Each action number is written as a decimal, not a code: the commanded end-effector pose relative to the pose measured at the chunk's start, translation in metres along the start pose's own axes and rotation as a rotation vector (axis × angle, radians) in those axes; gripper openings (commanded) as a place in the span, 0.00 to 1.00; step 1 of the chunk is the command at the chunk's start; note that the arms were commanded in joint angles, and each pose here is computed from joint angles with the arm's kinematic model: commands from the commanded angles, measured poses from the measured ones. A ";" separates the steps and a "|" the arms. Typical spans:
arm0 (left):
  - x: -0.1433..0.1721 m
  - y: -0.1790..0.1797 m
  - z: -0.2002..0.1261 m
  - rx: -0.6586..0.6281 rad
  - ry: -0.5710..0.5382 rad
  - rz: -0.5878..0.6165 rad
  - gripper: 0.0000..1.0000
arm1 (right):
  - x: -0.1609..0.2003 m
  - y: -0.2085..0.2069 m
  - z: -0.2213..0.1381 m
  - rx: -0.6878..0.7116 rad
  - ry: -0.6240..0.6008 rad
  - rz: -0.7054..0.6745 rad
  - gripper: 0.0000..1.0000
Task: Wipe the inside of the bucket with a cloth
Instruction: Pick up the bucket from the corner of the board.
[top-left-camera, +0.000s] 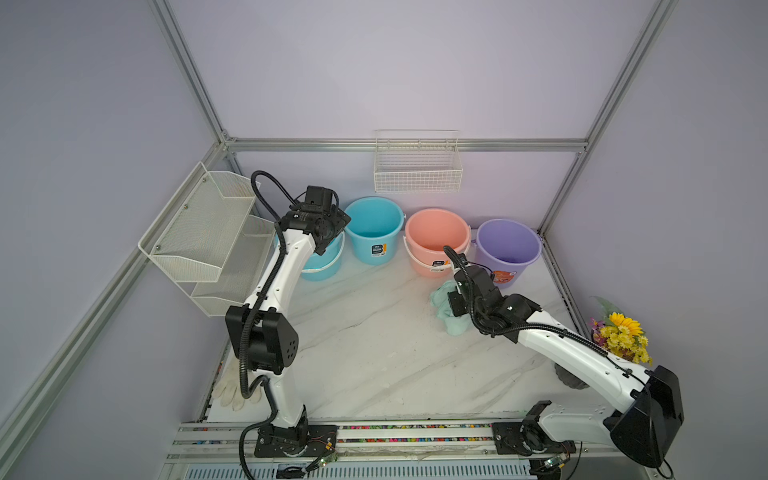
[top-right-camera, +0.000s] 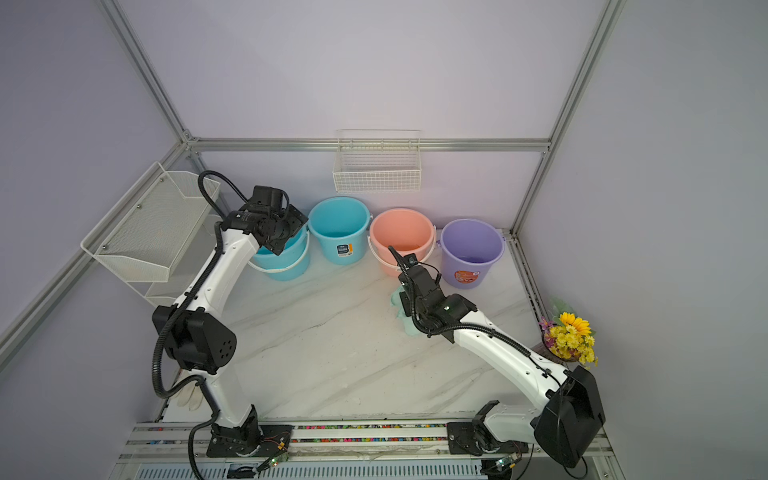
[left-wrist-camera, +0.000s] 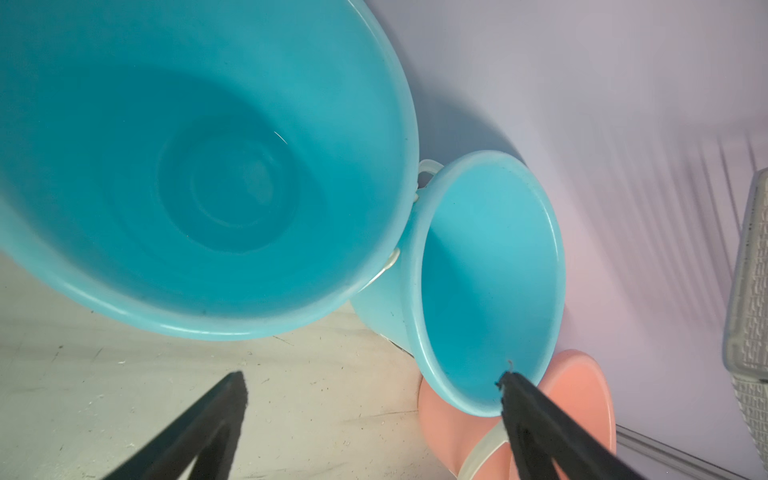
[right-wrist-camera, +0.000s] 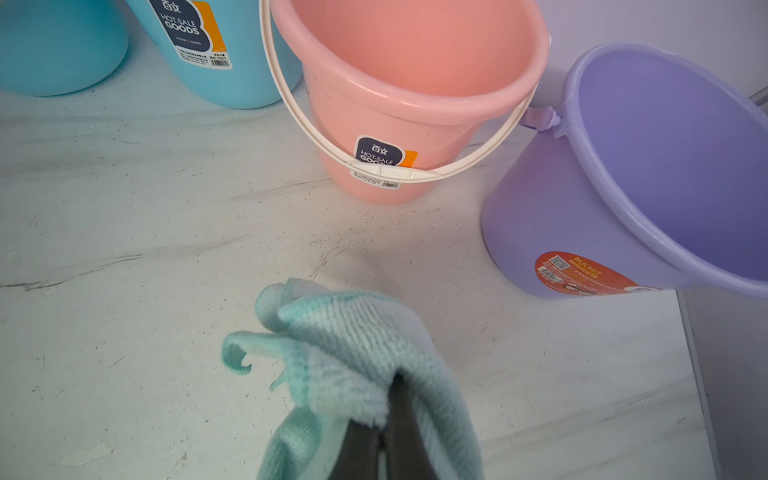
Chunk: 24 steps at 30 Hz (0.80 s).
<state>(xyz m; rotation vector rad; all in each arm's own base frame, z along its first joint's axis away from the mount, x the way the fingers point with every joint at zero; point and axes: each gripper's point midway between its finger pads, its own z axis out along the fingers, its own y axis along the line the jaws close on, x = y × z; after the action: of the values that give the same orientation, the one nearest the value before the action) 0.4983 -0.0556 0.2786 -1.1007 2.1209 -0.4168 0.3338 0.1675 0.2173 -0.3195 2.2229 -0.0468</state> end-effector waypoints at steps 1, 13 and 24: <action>-0.028 0.013 -0.008 -0.017 -0.123 -0.169 0.96 | -0.019 -0.001 -0.009 -0.016 -0.043 0.039 0.00; -0.035 0.066 0.027 -0.190 -0.120 -0.457 0.88 | -0.017 -0.009 -0.018 0.009 -0.049 0.028 0.00; -0.034 0.097 0.046 -0.271 -0.090 -0.549 0.77 | -0.013 -0.012 -0.018 0.021 -0.042 0.018 0.00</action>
<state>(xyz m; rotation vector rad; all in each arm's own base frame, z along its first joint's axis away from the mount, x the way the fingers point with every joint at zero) 0.4883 0.0189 0.2089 -1.7680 1.8602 -0.3321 0.3301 0.1634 0.2306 -0.3076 2.2030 -0.0421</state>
